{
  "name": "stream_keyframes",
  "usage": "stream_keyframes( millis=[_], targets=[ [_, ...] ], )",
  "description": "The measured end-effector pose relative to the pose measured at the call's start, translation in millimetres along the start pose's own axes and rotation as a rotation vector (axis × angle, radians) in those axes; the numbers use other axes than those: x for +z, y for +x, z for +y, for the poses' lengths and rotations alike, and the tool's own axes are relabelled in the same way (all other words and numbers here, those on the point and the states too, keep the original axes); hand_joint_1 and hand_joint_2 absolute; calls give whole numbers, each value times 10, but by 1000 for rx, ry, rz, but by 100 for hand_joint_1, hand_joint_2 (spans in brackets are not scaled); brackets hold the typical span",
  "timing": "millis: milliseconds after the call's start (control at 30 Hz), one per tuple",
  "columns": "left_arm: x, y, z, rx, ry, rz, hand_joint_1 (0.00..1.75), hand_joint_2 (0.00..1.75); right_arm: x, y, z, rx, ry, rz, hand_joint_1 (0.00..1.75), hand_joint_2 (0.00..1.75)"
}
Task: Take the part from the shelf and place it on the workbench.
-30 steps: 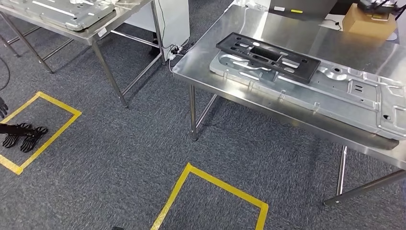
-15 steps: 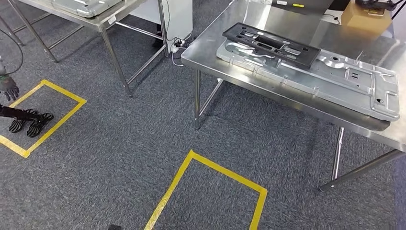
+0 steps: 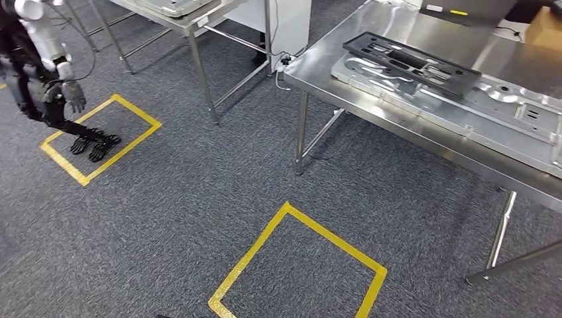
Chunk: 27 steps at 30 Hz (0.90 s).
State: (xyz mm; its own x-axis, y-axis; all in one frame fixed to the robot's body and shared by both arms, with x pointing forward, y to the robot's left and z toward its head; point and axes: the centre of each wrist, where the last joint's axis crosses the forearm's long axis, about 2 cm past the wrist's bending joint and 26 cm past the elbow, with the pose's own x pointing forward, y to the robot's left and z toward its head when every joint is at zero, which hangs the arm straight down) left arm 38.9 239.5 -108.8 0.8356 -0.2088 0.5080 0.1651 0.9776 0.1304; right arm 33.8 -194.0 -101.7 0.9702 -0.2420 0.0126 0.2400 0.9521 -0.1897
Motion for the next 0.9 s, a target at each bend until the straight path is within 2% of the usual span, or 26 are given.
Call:
stream_keyframes(
  millis=[400, 900],
  targets=[
    [-2, 8, 0, -2, 29, 0, 0, 0, 17, 40, 47, 16, 56, 41, 0, 0],
    [4, 5, -18, 6, 44, 11, 0, 0, 25, 25, 73, 27, 85, 34, 0, 0]
  ],
)
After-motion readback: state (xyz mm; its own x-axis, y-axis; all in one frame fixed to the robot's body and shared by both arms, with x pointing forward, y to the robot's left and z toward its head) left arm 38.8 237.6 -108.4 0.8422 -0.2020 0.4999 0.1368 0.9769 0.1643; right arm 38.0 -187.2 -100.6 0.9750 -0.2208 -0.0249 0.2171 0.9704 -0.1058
